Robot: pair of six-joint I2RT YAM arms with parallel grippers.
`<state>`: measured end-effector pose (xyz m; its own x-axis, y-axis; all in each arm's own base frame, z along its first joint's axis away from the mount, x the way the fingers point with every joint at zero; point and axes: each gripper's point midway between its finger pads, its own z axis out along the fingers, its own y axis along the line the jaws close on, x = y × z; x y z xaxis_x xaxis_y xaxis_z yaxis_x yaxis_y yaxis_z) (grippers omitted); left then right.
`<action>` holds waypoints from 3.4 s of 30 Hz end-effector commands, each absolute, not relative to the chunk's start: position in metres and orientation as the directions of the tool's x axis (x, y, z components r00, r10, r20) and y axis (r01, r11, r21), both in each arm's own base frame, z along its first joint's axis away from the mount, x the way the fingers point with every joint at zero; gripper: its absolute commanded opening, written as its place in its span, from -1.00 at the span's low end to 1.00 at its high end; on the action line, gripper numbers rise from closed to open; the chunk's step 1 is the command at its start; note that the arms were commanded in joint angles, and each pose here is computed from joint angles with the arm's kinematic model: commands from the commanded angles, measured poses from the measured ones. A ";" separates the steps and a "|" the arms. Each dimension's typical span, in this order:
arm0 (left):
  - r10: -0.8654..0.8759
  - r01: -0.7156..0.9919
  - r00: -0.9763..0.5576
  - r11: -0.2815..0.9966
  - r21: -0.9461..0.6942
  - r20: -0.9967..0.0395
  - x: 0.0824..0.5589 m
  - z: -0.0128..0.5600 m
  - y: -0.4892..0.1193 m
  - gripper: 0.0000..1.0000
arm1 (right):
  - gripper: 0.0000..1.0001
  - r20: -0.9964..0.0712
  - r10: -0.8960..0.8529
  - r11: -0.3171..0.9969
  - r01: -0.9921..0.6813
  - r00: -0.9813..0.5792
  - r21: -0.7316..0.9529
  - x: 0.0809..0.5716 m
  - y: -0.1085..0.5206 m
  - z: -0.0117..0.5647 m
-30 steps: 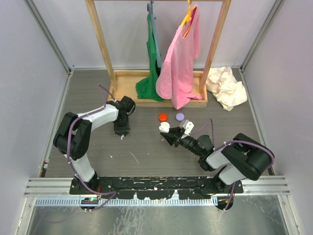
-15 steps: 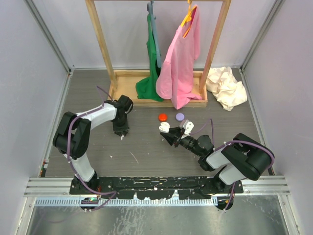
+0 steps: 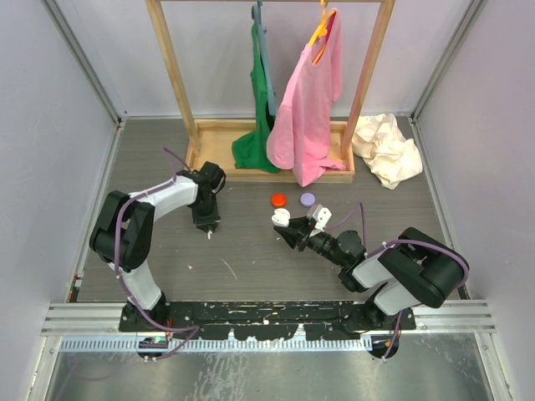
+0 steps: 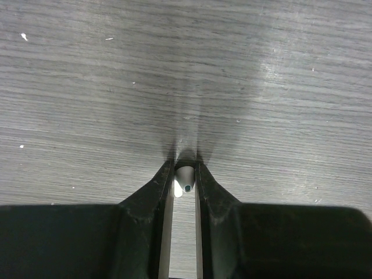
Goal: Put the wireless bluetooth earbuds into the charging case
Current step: Pick up the earbud from the center of the board, then place the earbud in the charging case.
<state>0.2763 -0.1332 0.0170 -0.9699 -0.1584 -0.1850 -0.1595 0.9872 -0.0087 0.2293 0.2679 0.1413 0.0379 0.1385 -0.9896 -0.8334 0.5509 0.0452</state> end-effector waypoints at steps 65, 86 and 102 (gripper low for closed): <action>-0.202 0.614 -0.273 0.716 -0.332 -0.940 0.232 0.258 -0.351 -0.80 | -0.87 -0.943 0.268 0.579 -0.815 0.197 -0.006 0.231 0.261 0.195; -0.154 0.602 -0.269 0.744 -0.291 -0.951 0.237 0.224 -0.356 -0.79 | -0.87 -0.942 0.269 0.581 -0.814 0.200 -0.006 0.231 0.260 0.195; -0.129 0.638 -0.265 0.720 -0.274 -0.956 0.227 0.226 -0.351 -0.79 | -0.87 -0.943 0.269 0.583 -0.812 0.198 -0.004 0.231 0.260 0.195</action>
<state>0.2313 -0.3533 0.2004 -0.3160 -0.0811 -0.9453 0.6099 0.7458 -0.2680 0.2324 0.2641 0.1400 0.0361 0.1376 -0.9898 -0.8171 0.5743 0.0500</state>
